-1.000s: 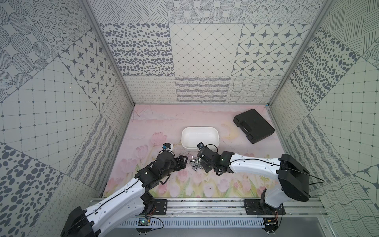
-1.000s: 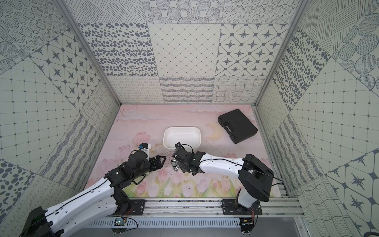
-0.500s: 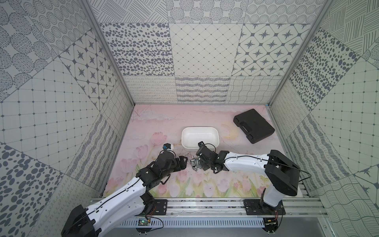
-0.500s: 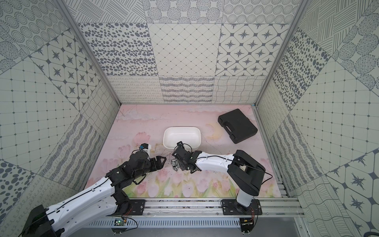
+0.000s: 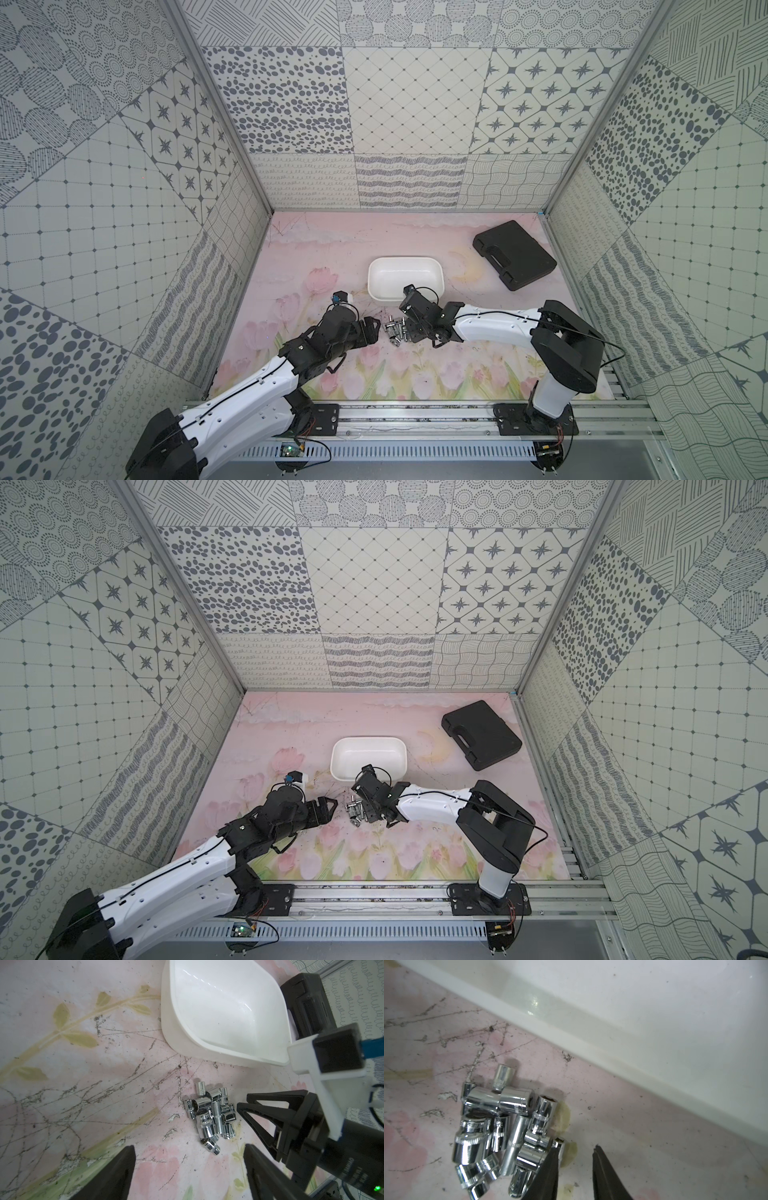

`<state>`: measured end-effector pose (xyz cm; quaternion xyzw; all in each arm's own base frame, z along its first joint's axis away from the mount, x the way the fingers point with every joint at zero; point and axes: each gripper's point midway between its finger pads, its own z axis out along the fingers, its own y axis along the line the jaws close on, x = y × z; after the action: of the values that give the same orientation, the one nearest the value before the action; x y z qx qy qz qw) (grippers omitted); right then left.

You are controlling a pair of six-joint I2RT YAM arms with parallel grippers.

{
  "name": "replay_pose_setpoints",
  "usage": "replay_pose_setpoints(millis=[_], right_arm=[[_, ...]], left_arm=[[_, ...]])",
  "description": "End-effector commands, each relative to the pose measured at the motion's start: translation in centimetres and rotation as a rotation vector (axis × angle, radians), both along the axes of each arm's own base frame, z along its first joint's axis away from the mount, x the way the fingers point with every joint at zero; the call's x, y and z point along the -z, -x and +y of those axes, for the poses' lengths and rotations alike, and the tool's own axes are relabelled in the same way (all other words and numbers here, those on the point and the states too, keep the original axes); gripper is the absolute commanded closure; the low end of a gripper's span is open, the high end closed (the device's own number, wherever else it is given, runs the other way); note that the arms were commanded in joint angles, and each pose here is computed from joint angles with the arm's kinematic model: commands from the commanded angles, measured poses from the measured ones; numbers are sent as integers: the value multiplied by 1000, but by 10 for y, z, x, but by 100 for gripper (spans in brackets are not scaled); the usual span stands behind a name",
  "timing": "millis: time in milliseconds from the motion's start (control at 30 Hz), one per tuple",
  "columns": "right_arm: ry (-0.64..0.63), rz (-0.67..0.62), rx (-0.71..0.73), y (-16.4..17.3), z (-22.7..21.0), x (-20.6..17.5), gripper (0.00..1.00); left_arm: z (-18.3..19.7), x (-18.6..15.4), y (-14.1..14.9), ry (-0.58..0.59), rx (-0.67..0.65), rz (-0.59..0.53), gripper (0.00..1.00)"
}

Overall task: Put the socket on the desktop into the storage box
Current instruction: Pick up the socket head from the center of the board.

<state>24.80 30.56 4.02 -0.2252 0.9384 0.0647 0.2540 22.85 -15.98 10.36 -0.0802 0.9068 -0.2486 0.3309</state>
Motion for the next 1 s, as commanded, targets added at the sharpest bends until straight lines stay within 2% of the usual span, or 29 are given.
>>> replay_pose_setpoints(millis=[0,967], right_arm=[[-36,28,0,2,9,6,69],[56,73,6,6,-1,32,77]], left_arm=[[3,-1,-4,-26,-13,-15,13],[8,0,-5,-50,-30,-18,14]])
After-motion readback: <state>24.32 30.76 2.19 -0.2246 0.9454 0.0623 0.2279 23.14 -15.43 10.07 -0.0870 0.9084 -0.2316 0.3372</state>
